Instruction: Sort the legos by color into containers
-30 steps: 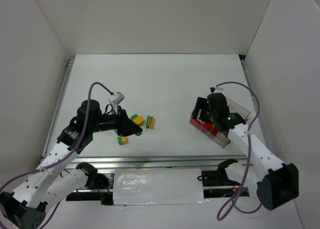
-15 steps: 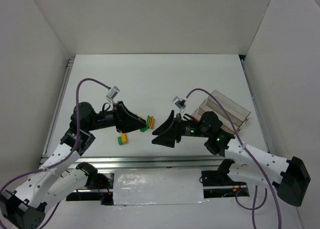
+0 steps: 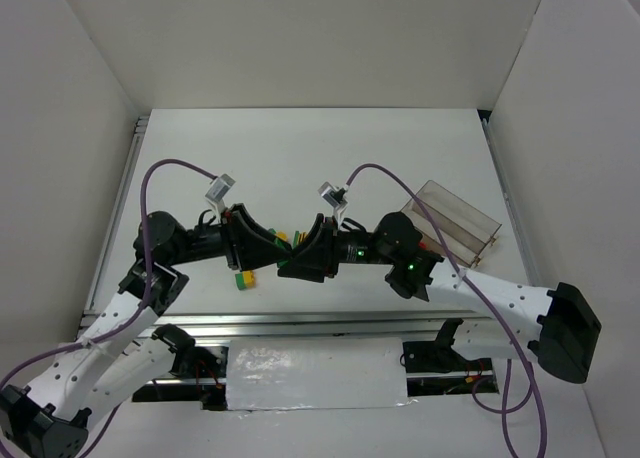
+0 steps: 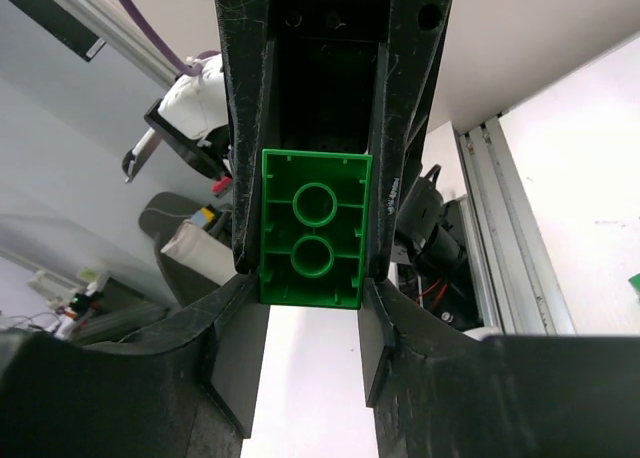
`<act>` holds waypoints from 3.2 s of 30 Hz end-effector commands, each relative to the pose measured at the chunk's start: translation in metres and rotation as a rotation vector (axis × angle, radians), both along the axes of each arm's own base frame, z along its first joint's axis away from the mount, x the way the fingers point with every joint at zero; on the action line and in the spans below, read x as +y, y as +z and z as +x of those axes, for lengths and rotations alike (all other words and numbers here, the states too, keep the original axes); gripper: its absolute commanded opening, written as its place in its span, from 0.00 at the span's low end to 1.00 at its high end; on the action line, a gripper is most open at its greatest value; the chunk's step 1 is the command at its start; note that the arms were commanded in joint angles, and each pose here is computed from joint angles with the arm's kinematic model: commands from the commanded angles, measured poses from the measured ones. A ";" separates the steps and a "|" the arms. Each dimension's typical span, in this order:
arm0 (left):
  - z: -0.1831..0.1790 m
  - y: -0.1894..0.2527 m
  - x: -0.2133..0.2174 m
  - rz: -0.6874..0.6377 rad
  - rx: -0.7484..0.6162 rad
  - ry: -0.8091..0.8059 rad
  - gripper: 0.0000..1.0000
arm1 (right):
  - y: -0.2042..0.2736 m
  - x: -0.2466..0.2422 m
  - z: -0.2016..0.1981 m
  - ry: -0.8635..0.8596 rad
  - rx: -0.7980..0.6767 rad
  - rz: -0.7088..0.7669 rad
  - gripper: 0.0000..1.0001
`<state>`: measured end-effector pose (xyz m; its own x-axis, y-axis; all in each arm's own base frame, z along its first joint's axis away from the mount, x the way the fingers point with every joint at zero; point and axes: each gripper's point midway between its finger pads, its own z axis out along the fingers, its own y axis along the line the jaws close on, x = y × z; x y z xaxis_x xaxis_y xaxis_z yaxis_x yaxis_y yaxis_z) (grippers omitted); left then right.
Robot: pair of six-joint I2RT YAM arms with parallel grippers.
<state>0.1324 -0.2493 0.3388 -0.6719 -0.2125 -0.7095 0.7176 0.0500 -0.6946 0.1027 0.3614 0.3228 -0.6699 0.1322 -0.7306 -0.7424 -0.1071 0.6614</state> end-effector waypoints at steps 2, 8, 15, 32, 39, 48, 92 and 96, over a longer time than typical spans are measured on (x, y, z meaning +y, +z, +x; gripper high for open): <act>-0.004 0.003 0.000 -0.006 -0.031 -0.012 0.00 | 0.042 0.001 -0.003 0.003 -0.097 0.122 0.34; -0.007 0.007 0.001 -0.013 -0.043 -0.017 0.00 | 0.039 -0.002 0.003 -0.052 -0.097 0.125 0.00; 0.009 0.001 0.006 0.038 -0.032 0.101 0.99 | 0.009 0.006 0.004 -0.023 -0.093 0.042 0.00; 0.100 -0.044 0.146 0.592 0.198 1.094 1.00 | -0.157 -0.163 0.162 -0.940 0.363 -0.663 0.00; 0.087 -0.109 0.150 0.702 0.310 1.070 1.00 | -0.174 -0.274 0.196 -1.336 0.531 -0.820 0.00; 0.084 -0.123 0.149 0.736 0.319 1.044 0.99 | -0.195 -0.317 0.221 -1.411 0.628 -0.899 0.05; 0.094 -0.269 0.141 0.999 0.599 1.024 0.85 | -0.149 -0.118 0.153 -0.887 0.257 -0.861 1.00; 0.092 -0.281 0.142 1.028 0.628 1.039 0.85 | -0.156 -0.111 0.150 -0.864 0.255 -0.866 1.00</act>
<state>0.2139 -0.1010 0.0563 -0.8066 -0.3312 -0.4895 -0.2776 0.9435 -0.1809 0.2440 0.2403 0.1516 -0.7715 0.1081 -0.6270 -0.1807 0.9077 0.3788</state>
